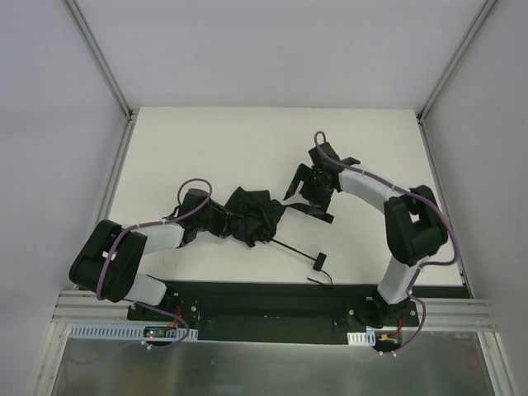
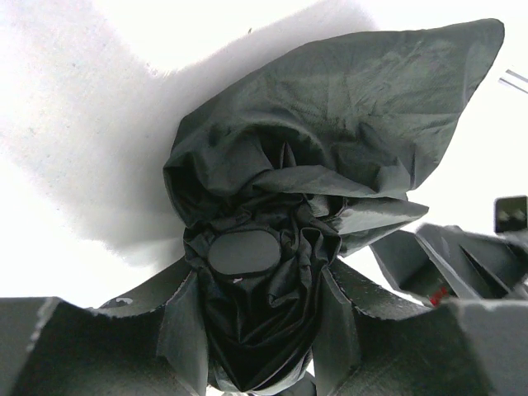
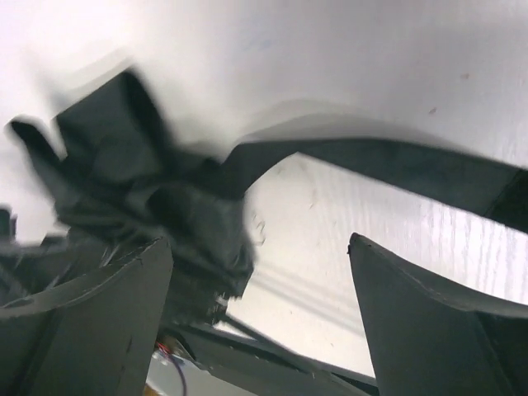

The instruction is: Put away the umbrella

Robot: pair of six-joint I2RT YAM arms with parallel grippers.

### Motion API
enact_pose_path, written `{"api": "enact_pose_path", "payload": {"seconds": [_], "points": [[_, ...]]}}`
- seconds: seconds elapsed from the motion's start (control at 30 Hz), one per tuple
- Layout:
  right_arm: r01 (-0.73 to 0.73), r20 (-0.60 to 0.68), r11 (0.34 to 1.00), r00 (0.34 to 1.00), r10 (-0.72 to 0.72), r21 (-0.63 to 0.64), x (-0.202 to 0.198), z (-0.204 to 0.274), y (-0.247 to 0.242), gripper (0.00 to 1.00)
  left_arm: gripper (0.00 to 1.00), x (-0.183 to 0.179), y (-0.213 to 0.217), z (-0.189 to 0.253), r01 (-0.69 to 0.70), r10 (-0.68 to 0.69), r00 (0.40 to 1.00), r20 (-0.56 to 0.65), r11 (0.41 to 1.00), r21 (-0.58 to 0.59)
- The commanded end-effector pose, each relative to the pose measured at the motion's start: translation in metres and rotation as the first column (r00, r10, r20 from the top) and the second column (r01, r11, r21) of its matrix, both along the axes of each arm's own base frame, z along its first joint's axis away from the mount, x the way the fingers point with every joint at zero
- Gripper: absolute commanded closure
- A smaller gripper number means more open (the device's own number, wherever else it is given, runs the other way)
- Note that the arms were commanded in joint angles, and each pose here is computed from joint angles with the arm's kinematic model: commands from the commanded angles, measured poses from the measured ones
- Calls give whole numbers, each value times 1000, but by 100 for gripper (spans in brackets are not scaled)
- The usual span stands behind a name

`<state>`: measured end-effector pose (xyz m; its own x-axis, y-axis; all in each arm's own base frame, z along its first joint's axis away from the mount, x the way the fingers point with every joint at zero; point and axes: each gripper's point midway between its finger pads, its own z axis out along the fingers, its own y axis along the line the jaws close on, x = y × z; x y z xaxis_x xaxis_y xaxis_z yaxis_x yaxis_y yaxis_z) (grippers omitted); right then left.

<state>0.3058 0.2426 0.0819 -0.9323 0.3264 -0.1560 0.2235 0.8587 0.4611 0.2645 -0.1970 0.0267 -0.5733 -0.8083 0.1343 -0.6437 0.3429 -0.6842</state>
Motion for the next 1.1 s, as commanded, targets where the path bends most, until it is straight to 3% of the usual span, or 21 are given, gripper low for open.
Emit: {"api": "enact_pose_path", "payload": {"seconds": [0.0, 0.1, 0.23, 0.27, 0.4, 0.5, 0.57, 0.67, 0.87, 1.07], "points": [[180, -151, 983, 973, -176, 15, 12, -28, 16, 14, 100, -28, 21, -31, -33, 45, 990, -135, 995, 91], [264, -173, 964, 951, -257, 18, 25, -43, 21, 19, 100, -27, 19, -29, -33, 44, 990, -136, 996, 80], [304, -121, 952, 947, -298, 36, 49, -57, 28, 36, 100, -29, 18, -29, -27, 36, 990, -137, 997, 69], [302, -91, 953, 950, -297, 41, 58, -59, 30, 45, 100, -29, 17, -28, -26, 35, 990, -138, 998, 64], [214, 7, 965, 976, -218, 149, 105, -66, 50, 100, 100, -36, 20, -29, -33, 42, 989, -143, 997, 63], [42, 184, 969, 979, -88, 244, 137, -34, 68, 100, 100, -44, 21, -32, -29, 38, 984, -172, 998, 56], [-78, 384, 942, 922, -56, 326, 165, 8, 77, 100, 100, -49, 21, -34, -30, 39, 980, -193, 998, 48], [-223, 510, 866, 859, -42, 447, 183, 52, 92, 100, 100, -56, 23, -37, -39, 48, 975, -216, 998, 48], [-372, 583, 693, 808, -86, 618, 193, 106, 124, 100, 100, -54, 22, -35, -44, 53, 977, -209, 998, 46], [-418, 632, 703, 773, -57, 575, 197, 114, 138, 100, 100, -50, 19, -30, -49, 55, 977, -208, 998, 33]]}}
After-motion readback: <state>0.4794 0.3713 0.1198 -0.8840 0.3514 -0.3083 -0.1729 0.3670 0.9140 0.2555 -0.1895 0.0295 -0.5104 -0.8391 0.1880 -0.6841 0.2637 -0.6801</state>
